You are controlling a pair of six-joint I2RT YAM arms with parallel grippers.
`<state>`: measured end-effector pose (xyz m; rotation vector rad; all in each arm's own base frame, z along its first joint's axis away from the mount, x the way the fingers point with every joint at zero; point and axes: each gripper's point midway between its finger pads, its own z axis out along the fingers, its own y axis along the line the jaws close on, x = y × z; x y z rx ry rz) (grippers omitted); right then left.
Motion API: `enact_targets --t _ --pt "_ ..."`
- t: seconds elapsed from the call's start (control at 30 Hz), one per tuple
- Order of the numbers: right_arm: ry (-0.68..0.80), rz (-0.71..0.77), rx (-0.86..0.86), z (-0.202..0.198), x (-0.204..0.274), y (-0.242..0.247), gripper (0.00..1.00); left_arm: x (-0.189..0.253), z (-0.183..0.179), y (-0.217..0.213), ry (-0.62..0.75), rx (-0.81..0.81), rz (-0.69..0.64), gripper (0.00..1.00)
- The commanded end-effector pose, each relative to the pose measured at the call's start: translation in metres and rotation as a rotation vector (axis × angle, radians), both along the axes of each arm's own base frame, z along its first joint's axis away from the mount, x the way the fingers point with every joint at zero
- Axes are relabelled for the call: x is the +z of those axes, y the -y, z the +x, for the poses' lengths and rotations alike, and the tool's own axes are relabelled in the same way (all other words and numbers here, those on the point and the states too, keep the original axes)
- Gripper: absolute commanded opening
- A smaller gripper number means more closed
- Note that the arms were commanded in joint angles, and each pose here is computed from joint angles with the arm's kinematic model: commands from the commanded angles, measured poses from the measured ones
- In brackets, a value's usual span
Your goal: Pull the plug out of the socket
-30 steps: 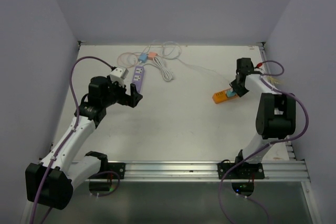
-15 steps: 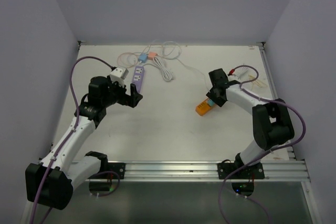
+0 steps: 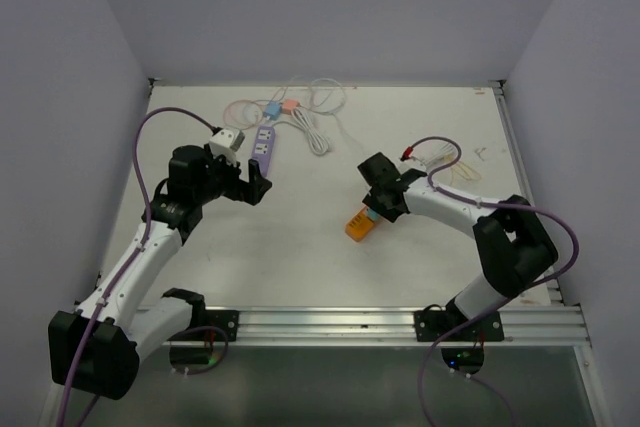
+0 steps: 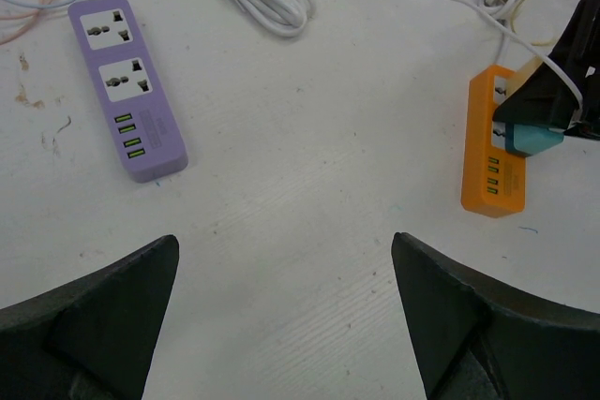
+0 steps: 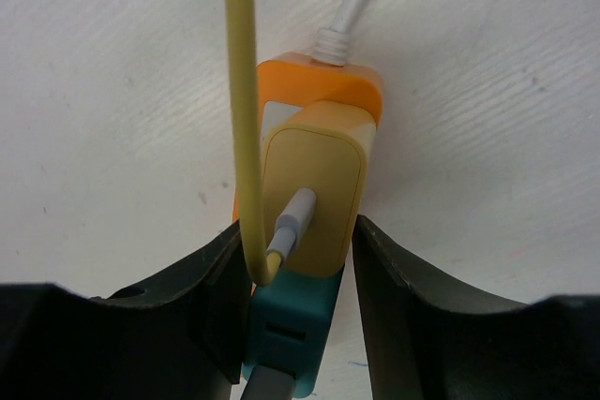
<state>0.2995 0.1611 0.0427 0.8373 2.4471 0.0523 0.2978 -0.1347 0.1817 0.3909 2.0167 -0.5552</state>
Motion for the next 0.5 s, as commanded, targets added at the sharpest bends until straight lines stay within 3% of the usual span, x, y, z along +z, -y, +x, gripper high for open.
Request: enact_targets --t 0.0,0.1,0.2,0.33,0.47 --pt "-0.075 -0.024 -0.006 -0.028 -0.014 -0.016 0.48 0.008 0.002 -0.001 0.049 -0.008 -0.003 1.00" --pt "-0.062 -0.049 -0.001 -0.032 -0.009 -0.022 0.49 0.007 0.001 0.001 0.043 -0.016 -0.007 0.99" --pt "-0.046 -0.074 -0.001 -0.030 0.001 -0.018 0.57 0.008 0.001 0.003 0.047 -0.028 -0.011 0.99" --pt "0.009 -0.076 0.002 -0.023 0.022 -0.016 0.78 0.008 -0.001 0.007 0.051 -0.041 -0.013 1.00" --pt "0.050 -0.098 -0.012 -0.023 0.041 -0.006 0.92 0.008 -0.002 0.009 0.057 -0.041 -0.004 0.99"
